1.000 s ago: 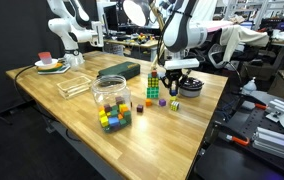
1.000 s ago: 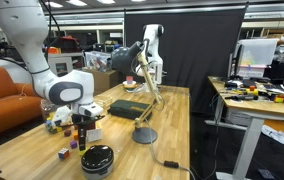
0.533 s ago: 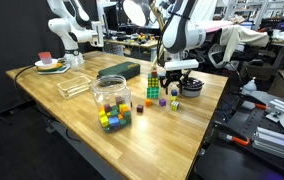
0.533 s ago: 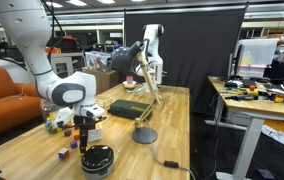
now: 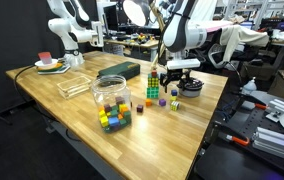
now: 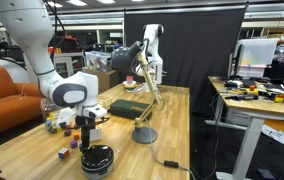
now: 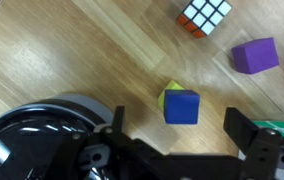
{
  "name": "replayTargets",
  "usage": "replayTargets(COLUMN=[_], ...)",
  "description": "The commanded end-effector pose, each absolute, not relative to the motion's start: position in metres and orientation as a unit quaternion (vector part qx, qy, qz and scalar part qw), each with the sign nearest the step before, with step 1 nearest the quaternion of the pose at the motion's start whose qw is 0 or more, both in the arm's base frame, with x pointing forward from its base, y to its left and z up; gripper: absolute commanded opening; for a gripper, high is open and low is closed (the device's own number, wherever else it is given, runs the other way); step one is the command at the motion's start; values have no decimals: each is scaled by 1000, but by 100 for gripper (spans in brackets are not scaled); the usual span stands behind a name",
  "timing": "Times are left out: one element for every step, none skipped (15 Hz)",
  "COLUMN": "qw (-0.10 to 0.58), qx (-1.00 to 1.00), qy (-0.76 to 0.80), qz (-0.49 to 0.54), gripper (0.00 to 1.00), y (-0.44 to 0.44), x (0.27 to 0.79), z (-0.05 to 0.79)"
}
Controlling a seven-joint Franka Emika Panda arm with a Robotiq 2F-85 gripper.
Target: Pick up the yellow block and put it on the yellow cube
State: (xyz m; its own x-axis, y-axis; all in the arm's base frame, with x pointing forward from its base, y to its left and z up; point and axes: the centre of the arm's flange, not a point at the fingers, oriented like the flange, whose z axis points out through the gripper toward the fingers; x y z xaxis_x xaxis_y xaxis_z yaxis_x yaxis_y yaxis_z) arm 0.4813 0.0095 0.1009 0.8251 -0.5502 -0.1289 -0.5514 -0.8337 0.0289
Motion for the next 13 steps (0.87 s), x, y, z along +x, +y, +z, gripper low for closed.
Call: replayTargets(qw=[8,12,13,14,14,14,14,14,14,15,15,15,15], qx=[-958,-960,-961,-961,-961,-961,-961,-961,-962,-962,-962,-962,-962], qy=[278,271,267,265,265,265,266,265,265,265,264,264,264], qz=[68,70,71,71,71,71,72,72,72,72,72,72,72], gripper=[100,100,100,100,100,100,100,100,100,100,100,100,100], y=[15,20,23,23,22,20,19,20,20,20,21,20,20], x=[481,482,482,483,483,483,483,483,484,484,484,484,484], z=[101,100,100,99,99,98,98,98,98,98,98,98,98])
